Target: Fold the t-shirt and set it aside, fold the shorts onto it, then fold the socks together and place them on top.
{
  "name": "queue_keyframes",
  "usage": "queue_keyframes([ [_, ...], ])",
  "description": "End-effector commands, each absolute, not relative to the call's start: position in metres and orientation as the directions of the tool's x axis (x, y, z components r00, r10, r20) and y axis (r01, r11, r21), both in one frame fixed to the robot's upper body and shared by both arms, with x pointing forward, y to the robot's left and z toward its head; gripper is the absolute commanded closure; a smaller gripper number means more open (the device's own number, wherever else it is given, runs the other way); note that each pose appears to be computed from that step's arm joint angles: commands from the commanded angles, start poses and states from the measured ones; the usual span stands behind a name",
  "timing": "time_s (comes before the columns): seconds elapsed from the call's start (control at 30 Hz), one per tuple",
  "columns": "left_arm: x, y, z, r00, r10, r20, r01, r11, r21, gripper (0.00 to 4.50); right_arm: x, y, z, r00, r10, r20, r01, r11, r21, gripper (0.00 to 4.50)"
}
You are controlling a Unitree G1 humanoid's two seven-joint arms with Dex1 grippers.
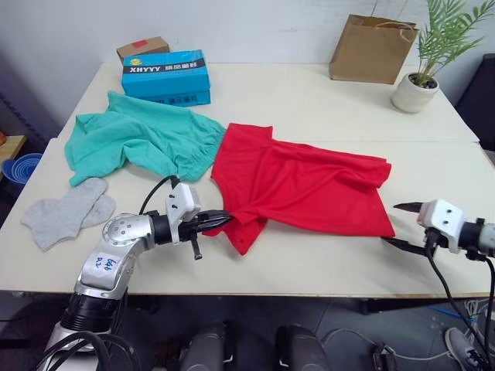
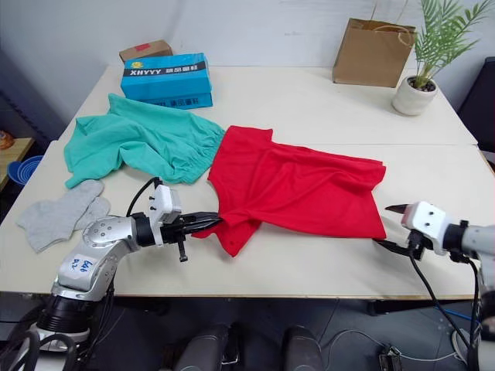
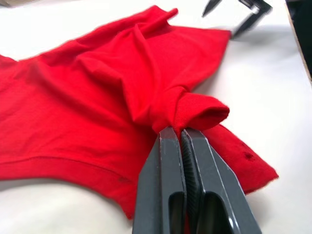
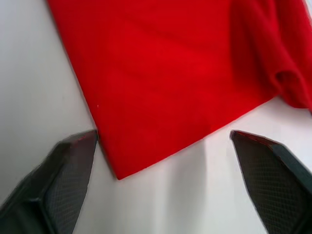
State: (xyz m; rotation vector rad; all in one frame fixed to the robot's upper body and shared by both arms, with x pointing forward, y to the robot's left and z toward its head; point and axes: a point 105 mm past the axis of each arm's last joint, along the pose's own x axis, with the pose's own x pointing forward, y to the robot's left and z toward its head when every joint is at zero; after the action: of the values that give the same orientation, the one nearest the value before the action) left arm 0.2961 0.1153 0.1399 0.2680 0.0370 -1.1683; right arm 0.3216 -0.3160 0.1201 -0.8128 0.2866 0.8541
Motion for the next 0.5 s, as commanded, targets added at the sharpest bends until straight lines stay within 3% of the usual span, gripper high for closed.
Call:
queue_keyframes([
  [0.03, 0.292, 0.111, 0.15, 0.382, -0.912, -0.152, 0.914, 0.348, 0.209, 4.5, 0.326, -0.308, 0.12, 0.589, 0.595, -0.547, -0.804, 0.366, -0.468, 1.63],
  [0.3, 0.285, 0.115, 0.141, 0.382, -0.907, -0.178, 0.922, 0.361, 0.14, 4.5, 0.329, -0.297, 0.123, 0.561, 0.632, -0.534, -0.823, 0.355, -0.444, 4.46],
  [0.5, 0.276, 0.119, 0.14, 0.34, -0.926, -0.164, 0.94, 0.339, 0.034, 4.5, 0.316, -0.298, 0.138, 0.555, 0.671, -0.491, -0.828, 0.386, -0.408, 4.46],
])
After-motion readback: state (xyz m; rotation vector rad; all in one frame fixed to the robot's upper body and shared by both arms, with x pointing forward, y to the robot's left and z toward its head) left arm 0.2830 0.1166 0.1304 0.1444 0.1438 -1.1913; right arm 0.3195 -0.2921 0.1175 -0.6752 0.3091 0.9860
